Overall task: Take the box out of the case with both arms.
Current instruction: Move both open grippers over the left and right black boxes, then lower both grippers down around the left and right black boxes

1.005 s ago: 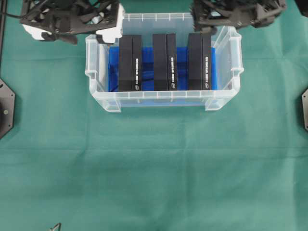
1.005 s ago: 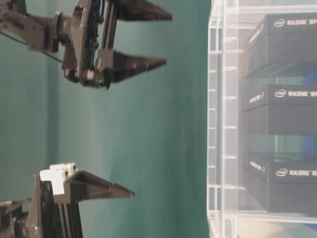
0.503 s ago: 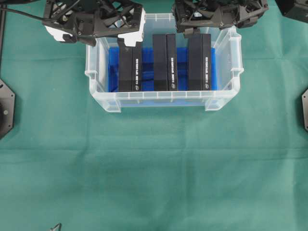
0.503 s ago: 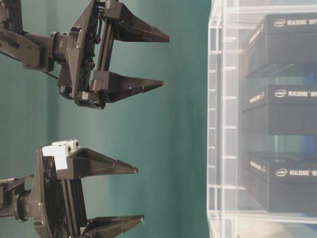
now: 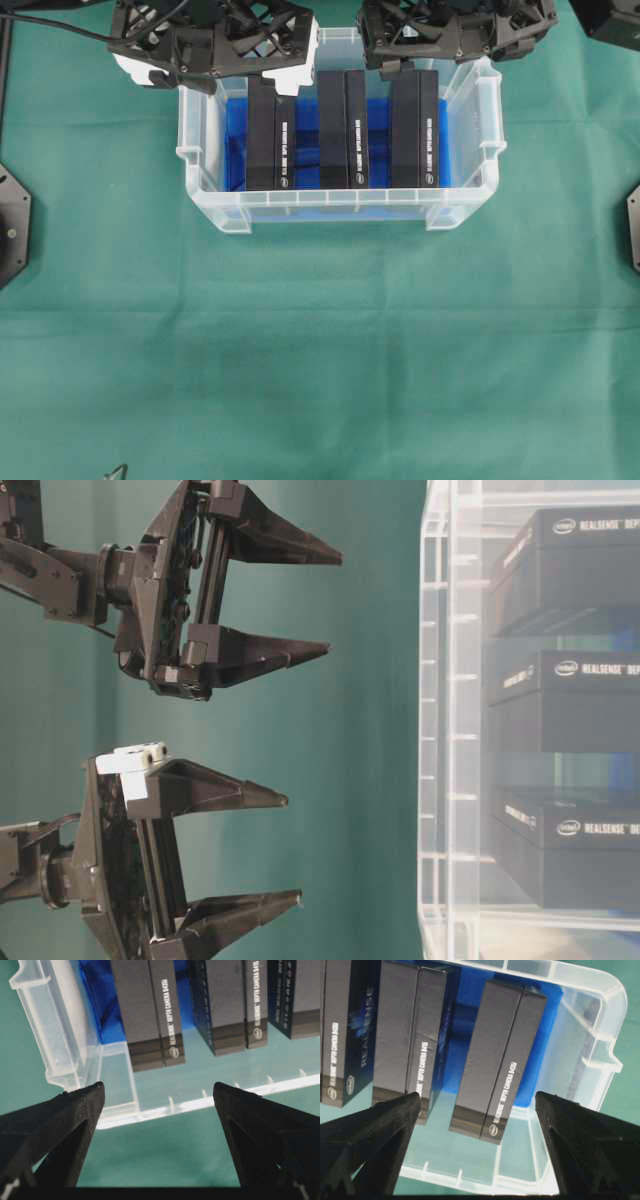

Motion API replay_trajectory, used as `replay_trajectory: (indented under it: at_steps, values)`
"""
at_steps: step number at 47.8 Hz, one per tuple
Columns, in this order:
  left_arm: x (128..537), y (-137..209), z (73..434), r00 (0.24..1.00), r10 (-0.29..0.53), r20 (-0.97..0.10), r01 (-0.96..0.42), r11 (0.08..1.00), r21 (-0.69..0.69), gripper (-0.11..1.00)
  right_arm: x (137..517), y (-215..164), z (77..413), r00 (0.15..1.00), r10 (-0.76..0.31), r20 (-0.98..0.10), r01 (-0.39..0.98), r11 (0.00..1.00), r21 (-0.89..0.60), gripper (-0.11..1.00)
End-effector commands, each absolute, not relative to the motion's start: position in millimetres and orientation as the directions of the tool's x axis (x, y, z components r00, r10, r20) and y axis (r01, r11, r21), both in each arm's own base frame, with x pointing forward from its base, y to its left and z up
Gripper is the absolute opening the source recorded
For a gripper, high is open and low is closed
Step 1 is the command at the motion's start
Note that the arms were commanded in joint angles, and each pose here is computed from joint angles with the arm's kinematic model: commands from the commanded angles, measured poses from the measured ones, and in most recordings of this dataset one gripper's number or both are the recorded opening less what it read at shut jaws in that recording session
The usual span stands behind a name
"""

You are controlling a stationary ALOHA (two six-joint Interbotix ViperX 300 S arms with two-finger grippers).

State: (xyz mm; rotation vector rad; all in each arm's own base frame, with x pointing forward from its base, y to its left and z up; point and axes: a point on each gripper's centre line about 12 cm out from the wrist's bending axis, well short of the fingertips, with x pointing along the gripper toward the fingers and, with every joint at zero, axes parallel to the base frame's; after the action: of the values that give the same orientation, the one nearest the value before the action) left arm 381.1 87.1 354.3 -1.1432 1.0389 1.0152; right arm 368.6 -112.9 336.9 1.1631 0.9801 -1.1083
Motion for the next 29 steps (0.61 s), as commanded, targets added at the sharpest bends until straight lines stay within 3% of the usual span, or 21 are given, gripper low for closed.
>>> replay_trajectory:
  at_steps: [1,29]
  values:
    - [380.4,87.5,366.6,0.249,0.098,-0.964,-0.963,0.130,-0.235,0.86,367.2,-112.2,350.4,0.226,-0.152,-0.962,0.974,0.050,0.221,0.95]
    - [384.6,92.1,363.4,0.261,0.107,-0.959,-0.960,0.136,-0.246,0.86,367.1,-112.8,348.8,0.221,-0.156,-0.963,0.975,0.052,0.215,0.95]
